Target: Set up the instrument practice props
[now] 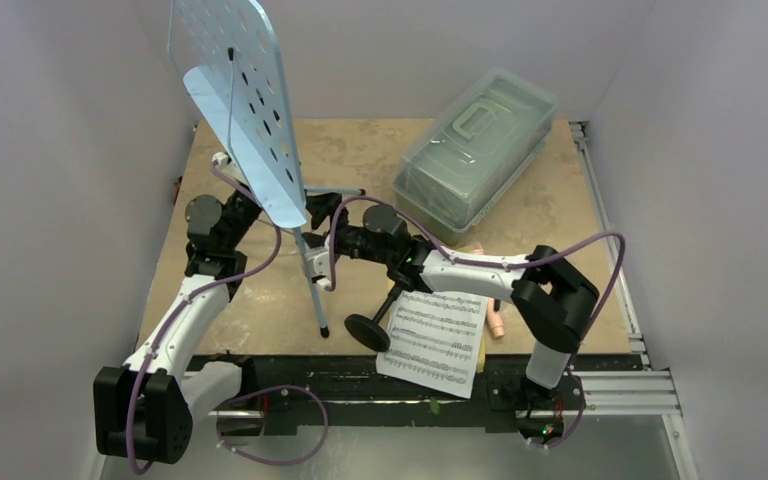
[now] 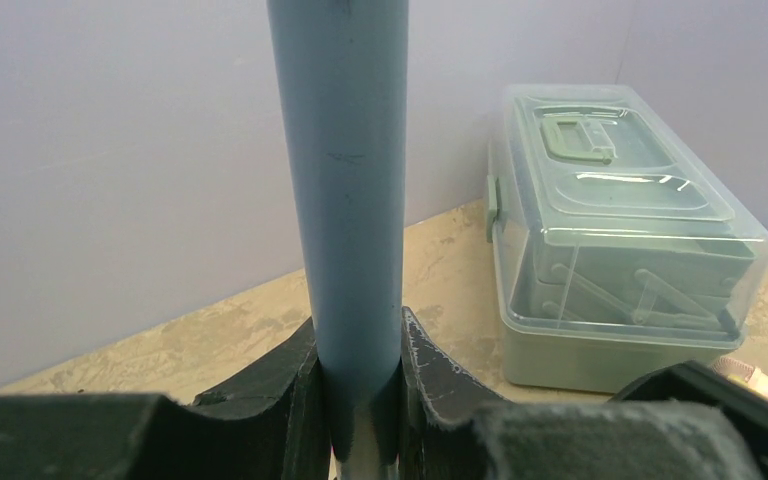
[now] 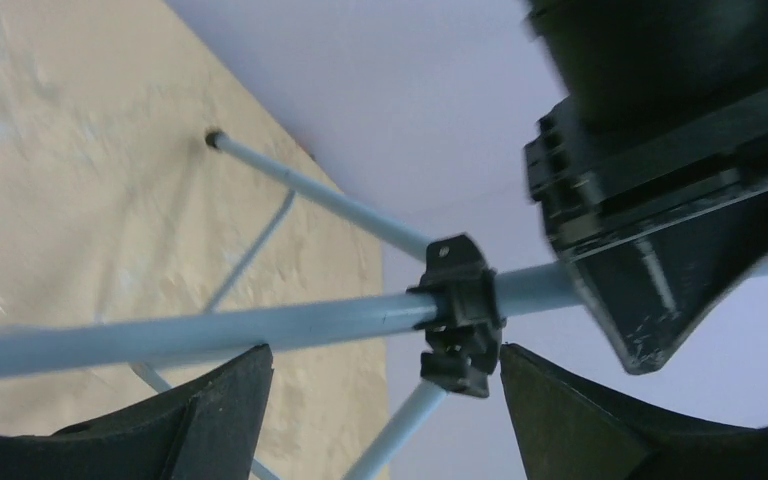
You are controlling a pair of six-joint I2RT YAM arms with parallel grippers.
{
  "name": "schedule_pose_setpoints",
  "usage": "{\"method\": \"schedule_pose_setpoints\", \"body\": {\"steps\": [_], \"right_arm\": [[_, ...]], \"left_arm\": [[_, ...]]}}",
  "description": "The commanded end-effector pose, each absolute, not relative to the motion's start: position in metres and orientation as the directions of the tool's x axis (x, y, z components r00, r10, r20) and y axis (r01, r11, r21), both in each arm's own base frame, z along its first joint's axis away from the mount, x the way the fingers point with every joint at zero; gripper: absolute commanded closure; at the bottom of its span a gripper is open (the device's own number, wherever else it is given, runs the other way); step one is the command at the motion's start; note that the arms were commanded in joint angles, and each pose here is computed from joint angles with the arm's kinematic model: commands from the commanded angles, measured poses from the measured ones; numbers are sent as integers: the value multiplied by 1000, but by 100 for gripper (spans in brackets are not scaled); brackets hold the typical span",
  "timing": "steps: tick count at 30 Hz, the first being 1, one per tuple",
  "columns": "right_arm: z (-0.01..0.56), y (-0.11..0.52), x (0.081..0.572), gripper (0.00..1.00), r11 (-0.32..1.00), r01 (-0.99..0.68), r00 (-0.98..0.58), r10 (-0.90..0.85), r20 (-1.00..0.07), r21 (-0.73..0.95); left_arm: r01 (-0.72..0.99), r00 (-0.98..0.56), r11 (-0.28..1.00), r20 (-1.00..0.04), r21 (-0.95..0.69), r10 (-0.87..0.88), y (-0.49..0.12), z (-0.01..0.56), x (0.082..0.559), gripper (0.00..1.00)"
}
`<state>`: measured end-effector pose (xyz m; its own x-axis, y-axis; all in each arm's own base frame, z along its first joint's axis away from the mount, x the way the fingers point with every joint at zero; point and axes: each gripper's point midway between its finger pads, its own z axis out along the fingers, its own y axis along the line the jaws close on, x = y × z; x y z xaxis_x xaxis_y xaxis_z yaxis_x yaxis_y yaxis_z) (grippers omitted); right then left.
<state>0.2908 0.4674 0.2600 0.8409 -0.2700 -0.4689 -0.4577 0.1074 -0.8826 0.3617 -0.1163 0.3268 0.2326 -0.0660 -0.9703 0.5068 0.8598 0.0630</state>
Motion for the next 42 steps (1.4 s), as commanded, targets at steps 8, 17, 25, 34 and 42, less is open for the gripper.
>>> {"method": "schedule_pose_setpoints", "body": {"steps": [8, 17, 25, 34, 42], "right_arm": [[295, 476, 331, 45, 206, -97, 900, -399, -174, -974], [290, 485, 344, 73, 259, -219, 861, -402, -311, -941], [278, 482, 344, 100, 298, -772, 516, -219, -828, -561], [296, 465, 359, 35, 392, -917, 71, -29, -997, -77], [349, 410, 370, 1, 649, -755, -56, 73, -996, 90]], "left_arm": [[535, 448, 819, -892, 205, -69, -127, 392, 337, 100], [538, 446, 817, -893, 208, -67, -129, 391, 337, 100], [540, 443, 817, -894, 204, -71, -129, 391, 337, 100], [455, 432, 875, -900, 166, -54, -113, 390, 347, 100], [-10, 398, 1000, -917, 13, 16, -34, 393, 358, 100]]}}
